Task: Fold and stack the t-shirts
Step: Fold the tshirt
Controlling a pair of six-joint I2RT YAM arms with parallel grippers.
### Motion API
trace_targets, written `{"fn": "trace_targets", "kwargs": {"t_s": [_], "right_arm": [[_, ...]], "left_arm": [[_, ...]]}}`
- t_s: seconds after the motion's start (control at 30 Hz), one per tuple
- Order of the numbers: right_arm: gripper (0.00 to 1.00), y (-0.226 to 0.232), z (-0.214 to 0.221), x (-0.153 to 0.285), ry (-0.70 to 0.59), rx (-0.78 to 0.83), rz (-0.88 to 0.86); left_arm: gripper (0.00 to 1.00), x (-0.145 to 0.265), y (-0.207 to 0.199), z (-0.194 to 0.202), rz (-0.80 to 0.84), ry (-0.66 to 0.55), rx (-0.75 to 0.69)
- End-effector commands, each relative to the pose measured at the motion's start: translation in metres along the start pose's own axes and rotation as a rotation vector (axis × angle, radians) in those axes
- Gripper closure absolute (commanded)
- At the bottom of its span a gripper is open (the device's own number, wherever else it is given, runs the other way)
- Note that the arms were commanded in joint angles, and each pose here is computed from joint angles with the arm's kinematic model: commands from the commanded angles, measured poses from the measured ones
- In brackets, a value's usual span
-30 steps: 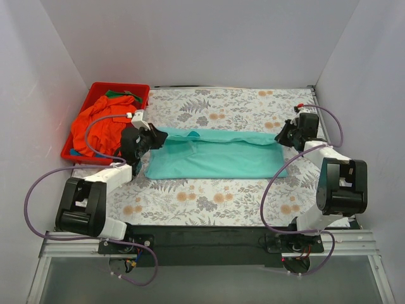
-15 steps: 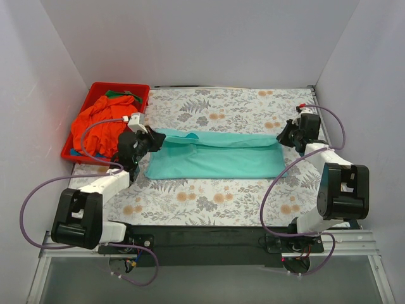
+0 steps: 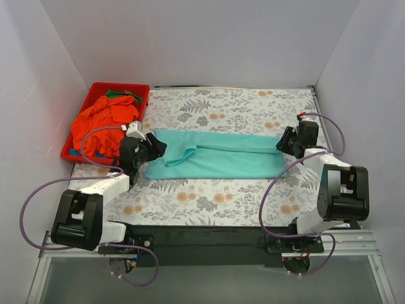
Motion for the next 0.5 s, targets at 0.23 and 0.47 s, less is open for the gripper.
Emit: {"fn": "trace_targets", "kwargs": {"t_s": [0.23,0.47], "right_arm": [[0.56,0.02,-0.033,0.033,-0.18,0.058,-0.028],[0.55,0.069,-0.041,0.013,-0.167,0.136,-0.261]], "left_arm": [[0.43,0.042,-0.018,-0.013,0.032,-0.093,0.084],[0.43,0.006,-0.031,0.002,0.087,0.011,0.099]]}}
Point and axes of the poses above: each gripper's point midway between its finger pads, its own x axis back along the fingers, its own y axis along the line the jaws close on, z = x × y, the point moved 3 cm from there along x, back along the fingers, and after that the axes turned 7 degrees about x, right-handed, at the moved point
